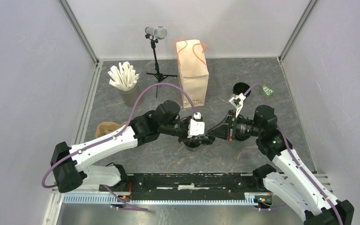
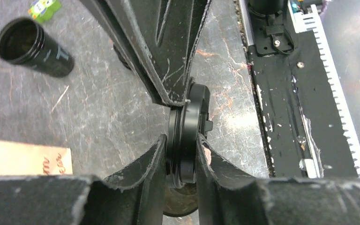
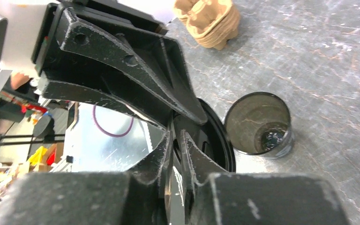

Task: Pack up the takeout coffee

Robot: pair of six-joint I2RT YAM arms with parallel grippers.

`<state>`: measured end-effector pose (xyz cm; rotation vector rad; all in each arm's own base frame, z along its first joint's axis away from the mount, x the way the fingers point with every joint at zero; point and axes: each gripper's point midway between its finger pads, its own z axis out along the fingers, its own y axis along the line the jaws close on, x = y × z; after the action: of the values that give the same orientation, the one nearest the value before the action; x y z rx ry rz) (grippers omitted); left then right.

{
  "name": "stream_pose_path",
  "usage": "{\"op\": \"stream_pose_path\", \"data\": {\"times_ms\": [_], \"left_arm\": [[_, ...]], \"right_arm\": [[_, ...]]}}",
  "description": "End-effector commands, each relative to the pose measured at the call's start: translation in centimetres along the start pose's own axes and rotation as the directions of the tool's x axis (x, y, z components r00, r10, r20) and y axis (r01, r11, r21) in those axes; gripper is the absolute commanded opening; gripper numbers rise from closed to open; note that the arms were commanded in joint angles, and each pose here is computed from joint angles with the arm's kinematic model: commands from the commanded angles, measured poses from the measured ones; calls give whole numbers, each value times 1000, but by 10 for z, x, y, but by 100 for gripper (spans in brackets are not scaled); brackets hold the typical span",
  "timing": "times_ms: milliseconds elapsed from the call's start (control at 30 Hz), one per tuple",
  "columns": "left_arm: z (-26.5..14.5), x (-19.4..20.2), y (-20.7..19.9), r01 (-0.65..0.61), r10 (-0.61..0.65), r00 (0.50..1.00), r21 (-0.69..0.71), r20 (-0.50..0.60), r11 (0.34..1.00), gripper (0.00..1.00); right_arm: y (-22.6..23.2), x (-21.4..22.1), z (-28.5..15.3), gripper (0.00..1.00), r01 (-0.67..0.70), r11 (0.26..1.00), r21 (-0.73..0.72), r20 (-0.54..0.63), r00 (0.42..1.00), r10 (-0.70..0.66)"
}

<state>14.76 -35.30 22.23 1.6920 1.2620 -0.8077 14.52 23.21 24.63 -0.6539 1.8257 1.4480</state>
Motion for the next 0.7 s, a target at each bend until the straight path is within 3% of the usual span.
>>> {"op": "stream_pose_path", "data": {"times_ms": [0, 100, 167, 200, 233, 267, 400, 500, 600, 667], "left_arm": [[-18, -35, 29, 185, -151, 974, -207, 168, 961, 33], [-28, -37, 36, 314, -255, 940, -276, 228, 909, 34], [-36, -41, 42, 406, -330, 905, -309, 269, 860, 35], [-41, -45, 45, 455, -368, 882, -324, 296, 829, 33], [-47, -46, 50, 501, -401, 858, -347, 322, 793, 33], [-53, -48, 52, 537, -424, 836, -357, 349, 764, 33], [-74, -51, 61, 700, -524, 707, -365, 476, 613, 35], [-88, -47, 64, 794, -584, 604, -349, 542, 497, 35], [-94, -44, 62, 851, -633, 524, -321, 569, 416, 35], [-93, -39, 58, 870, -665, 493, -313, 561, 381, 34]], "right_arm": [[-6, -26, -1, 20, 77, 992, 99, 52, 995, -82], [-13, -48, -9, 38, 150, 967, 207, 91, 981, -172], [-11, -66, -15, 54, 212, 943, 256, 139, 958, -253], [-11, -73, -18, 66, 236, 932, 277, 165, 943, -288], [-8, -82, -21, 90, 272, 915, 298, 200, 920, -338], [-5, -90, -24, 98, 314, 898, 307, 230, 891, -390], [11, -111, -37, 98, 502, 787, 359, 321, 726, -609], [11, -122, -46, 98, 566, 699, 437, 344, 614, -711], [20, -125, -45, 98, 627, 649, 430, 370, 534, -760], [22, -122, -39, 98, 667, 625, 405, 348, 520, -780]]}}
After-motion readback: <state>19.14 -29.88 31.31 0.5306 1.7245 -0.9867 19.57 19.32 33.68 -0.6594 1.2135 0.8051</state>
